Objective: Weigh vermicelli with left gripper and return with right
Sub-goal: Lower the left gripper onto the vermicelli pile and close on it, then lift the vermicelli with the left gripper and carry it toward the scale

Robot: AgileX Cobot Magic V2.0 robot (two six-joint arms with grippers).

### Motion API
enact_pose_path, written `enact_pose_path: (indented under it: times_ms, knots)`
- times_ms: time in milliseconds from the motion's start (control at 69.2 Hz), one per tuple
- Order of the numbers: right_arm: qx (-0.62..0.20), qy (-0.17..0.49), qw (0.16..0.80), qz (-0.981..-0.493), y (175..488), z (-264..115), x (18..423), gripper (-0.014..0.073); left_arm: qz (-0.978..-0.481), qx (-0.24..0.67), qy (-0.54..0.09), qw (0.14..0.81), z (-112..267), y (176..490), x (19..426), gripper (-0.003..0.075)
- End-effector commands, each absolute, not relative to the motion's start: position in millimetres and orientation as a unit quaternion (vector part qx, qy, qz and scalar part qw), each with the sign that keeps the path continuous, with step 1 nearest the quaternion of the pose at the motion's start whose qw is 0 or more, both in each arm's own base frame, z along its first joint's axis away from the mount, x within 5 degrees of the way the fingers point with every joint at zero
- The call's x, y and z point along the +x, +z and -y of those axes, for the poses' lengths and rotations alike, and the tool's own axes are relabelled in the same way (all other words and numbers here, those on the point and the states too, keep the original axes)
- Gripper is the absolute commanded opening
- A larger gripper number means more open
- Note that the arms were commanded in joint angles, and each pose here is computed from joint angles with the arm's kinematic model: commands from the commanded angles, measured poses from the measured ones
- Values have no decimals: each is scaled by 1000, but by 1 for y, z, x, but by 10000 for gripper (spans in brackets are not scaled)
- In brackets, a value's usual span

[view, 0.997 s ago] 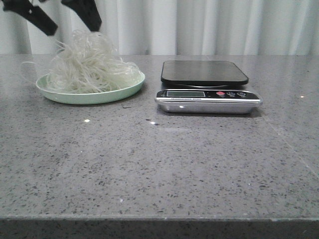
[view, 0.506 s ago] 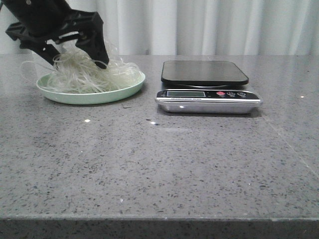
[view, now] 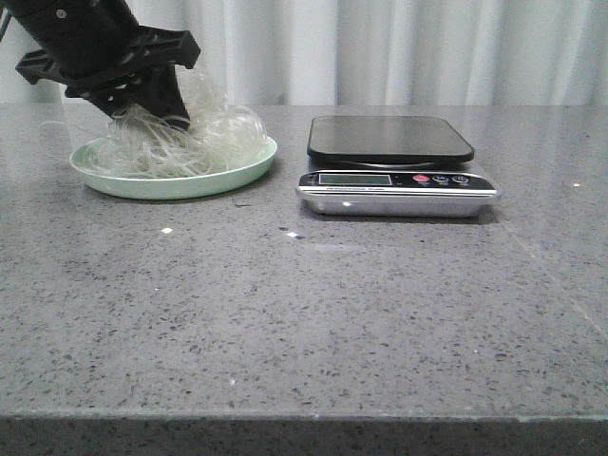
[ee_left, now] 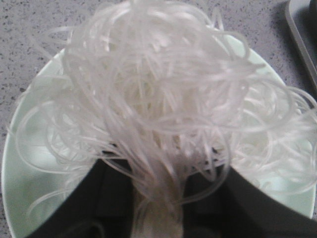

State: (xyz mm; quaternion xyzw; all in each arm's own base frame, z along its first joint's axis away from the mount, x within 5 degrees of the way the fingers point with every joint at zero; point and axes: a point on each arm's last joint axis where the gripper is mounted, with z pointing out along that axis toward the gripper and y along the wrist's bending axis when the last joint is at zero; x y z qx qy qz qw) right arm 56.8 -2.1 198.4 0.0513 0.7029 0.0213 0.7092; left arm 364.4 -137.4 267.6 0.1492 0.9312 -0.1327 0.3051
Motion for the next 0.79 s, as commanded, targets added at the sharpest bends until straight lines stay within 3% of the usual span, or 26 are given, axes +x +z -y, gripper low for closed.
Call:
enact_pose_path:
  times_ms: [0,246,506,780]
  knots:
    - [52,15,741,-669,209,3,55,151,-919,149,-145,336,140,291,360,146]
    - [52,15,742,-669,209,3,55,151,-904,155,-142,372,135,317,350,141]
    - [52,15,742,-669,209,3,55,151,-861,159,-157,456,132,385,333,137]
    - [52,15,742,-669,209,3,55,151,-788,212,-209,539,177,452,308,138]
